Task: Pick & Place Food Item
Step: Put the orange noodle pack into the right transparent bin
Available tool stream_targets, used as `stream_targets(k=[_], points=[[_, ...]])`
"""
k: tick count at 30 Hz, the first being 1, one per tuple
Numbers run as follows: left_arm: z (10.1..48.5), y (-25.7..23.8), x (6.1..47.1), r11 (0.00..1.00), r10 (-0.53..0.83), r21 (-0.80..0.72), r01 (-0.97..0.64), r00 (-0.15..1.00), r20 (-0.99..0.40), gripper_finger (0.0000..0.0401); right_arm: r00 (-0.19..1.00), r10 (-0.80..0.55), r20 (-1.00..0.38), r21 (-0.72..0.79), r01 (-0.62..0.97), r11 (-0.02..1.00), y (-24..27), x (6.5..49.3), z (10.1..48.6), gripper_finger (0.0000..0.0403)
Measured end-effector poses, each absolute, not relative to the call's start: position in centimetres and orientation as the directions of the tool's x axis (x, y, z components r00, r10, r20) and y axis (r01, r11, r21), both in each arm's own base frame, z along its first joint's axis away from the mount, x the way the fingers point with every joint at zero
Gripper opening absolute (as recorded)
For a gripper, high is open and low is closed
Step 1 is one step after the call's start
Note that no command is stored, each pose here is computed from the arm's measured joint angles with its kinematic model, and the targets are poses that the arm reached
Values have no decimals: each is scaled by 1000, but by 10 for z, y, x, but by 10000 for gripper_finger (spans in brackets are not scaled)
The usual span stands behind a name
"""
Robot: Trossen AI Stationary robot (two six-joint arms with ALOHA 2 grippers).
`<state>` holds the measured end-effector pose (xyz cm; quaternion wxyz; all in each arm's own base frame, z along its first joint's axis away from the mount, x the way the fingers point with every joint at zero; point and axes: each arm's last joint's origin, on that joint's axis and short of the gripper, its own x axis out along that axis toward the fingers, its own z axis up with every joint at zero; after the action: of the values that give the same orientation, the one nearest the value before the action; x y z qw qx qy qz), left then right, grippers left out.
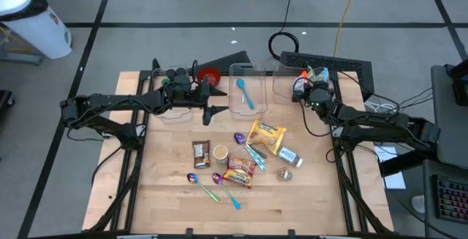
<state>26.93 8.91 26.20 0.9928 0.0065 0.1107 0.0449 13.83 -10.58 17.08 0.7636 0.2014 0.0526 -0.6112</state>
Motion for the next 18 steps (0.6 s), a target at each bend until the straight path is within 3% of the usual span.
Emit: stream_targets(k=[9, 18], points=[[262, 89, 269, 996, 91, 16, -90, 971, -219, 273, 237, -916, -325, 240, 957, 162, -109, 139, 170, 2], [262, 84, 271, 997, 74, 16, -72, 973, -219, 273, 243, -926, -289, 214, 959, 184, -111, 139, 174, 42]])
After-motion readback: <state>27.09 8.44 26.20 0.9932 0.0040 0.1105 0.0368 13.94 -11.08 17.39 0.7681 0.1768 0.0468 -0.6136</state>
